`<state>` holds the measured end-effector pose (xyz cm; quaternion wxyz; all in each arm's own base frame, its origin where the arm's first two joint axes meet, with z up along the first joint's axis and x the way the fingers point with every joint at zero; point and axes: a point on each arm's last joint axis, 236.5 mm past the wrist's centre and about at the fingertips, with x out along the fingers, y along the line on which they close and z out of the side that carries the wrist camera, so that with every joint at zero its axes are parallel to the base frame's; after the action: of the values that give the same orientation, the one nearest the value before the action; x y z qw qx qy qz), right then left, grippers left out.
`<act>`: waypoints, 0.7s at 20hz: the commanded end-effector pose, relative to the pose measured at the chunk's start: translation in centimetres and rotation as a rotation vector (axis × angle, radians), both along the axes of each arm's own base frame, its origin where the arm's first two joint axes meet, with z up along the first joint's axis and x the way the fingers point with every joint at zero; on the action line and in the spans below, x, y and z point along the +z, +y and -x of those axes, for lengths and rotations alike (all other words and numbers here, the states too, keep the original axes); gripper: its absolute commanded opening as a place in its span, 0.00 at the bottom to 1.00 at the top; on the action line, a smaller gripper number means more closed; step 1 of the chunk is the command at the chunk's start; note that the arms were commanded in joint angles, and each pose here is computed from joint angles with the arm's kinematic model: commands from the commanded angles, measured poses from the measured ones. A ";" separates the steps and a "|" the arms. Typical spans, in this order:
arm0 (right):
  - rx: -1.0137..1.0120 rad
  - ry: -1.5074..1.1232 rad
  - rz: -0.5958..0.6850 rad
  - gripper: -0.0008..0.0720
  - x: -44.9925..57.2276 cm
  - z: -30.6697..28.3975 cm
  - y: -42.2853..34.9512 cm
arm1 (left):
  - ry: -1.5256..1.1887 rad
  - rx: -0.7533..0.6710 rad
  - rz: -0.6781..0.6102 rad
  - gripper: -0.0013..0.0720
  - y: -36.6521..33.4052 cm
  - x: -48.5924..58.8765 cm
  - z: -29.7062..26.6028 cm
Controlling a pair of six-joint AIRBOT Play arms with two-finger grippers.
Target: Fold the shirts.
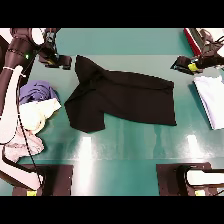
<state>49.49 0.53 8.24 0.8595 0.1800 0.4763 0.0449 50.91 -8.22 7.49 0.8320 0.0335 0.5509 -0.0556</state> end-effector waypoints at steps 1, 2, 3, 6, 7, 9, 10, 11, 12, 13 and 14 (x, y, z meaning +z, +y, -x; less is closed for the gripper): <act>-0.015 -0.016 0.005 0.70 2.2 1.5 -1.2 | 0.183 -0.023 -0.018 0.82 1.2 -1.8 3.8; -0.005 -0.010 0.009 0.70 2.9 2.3 -1.3 | 0.205 -0.026 -0.010 0.82 1.0 -2.3 4.3; 0.016 -0.007 0.017 0.70 3.5 3.1 -1.0 | 0.227 -0.031 0.006 0.82 0.6 -3.0 4.8; 0.060 -0.010 0.036 0.70 4.8 4.5 -0.5 | 0.335 -0.040 0.041 0.82 -0.3 -6.3 7.1; 0.064 -0.013 0.036 0.70 5.1 4.8 -0.4 | 0.370 -0.038 0.037 0.82 -0.2 -7.6 7.8; 0.069 -0.014 0.037 0.70 5.6 5.2 -0.2 | 0.424 -0.032 0.031 0.82 0.0 -10.0 9.2; 0.070 -0.013 0.037 0.70 5.6 5.3 -0.2 | 0.441 -0.030 0.028 0.82 0.1 -11.0 9.7; 0.072 -0.010 0.036 0.70 5.6 5.4 -0.2 | 0.447 -0.028 0.027 0.82 0.1 -11.7 9.9; 0.074 -0.003 0.035 0.70 5.5 5.5 -0.1 | 0.449 -0.025 0.027 0.82 0.2 -12.4 10.0; 0.077 0.001 0.034 0.70 5.5 5.6 -0.1 | 0.455 -0.023 0.026 0.82 0.2 -12.9 10.3; 0.077 0.003 0.034 0.70 5.4 5.7 -0.1 | 0.465 -0.022 0.025 0.82 0.2 -13.5 10.6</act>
<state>44.29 0.30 13.67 0.8629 0.1483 0.4786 0.0666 41.23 -8.00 -4.14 0.6914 0.0182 0.7179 -0.0788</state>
